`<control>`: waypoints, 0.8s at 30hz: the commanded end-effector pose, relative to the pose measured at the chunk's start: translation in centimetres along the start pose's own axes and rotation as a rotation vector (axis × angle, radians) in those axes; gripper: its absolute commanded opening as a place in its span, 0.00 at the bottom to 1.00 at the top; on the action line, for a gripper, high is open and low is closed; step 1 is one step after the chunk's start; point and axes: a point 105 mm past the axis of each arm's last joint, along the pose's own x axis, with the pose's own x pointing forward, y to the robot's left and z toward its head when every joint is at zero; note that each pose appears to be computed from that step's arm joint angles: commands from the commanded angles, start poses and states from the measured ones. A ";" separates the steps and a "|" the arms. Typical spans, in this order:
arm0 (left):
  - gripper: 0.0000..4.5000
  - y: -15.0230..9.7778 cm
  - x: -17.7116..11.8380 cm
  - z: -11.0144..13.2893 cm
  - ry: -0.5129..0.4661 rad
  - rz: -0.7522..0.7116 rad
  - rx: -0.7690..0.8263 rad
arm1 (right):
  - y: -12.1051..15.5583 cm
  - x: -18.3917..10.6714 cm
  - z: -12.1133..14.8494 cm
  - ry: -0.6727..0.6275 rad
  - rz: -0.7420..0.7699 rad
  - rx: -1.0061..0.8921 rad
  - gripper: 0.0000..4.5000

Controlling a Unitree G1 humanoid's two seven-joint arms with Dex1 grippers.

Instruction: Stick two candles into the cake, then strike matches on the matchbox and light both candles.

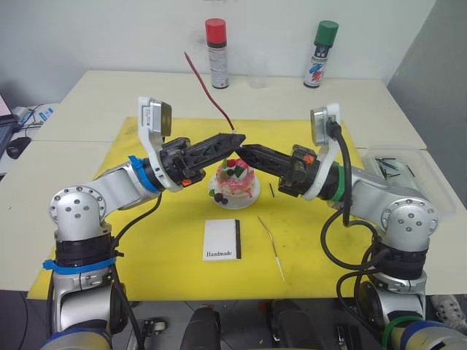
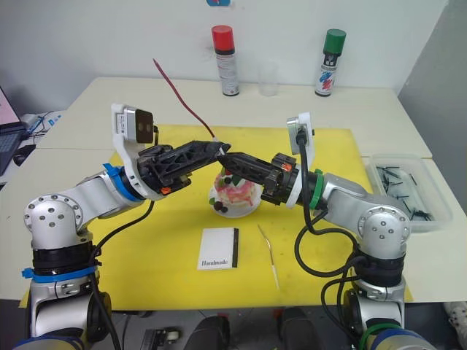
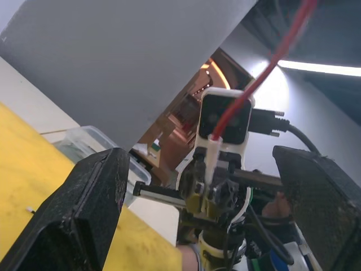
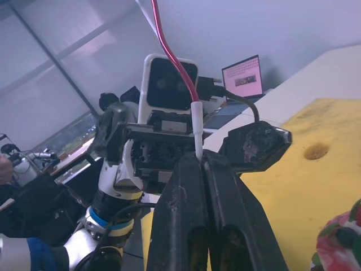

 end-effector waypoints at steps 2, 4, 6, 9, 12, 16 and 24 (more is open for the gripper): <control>0.72 -1.2 0.1 0.5 -0.010 -0.060 0.000 | 1.3 -0.1 0.3 -0.019 0.046 -0.023 0.00; 0.59 -1.3 0.1 0.1 0.009 -0.067 -0.004 | 1.4 0.0 0.1 -0.016 0.051 -0.020 0.00; 0.45 -1.3 0.1 -0.1 0.017 -0.070 -0.007 | 1.6 0.3 -0.2 -0.012 0.059 -0.016 0.00; 0.24 -1.3 0.3 -0.2 0.020 -0.079 -0.008 | 1.7 0.6 -0.3 -0.006 0.067 -0.012 0.00; 0.03 -1.5 0.4 -0.4 0.031 -0.093 -0.010 | 1.7 0.9 -0.1 -0.006 0.071 -0.010 0.00; 0.01 -1.5 0.2 -0.5 0.039 -0.092 -0.012 | 1.6 1.0 0.1 0.008 0.070 0.001 0.00; 0.00 0.4 -0.6 1.8 0.051 0.082 0.223 | 0.0 0.4 -1.3 0.209 -0.043 -0.214 0.37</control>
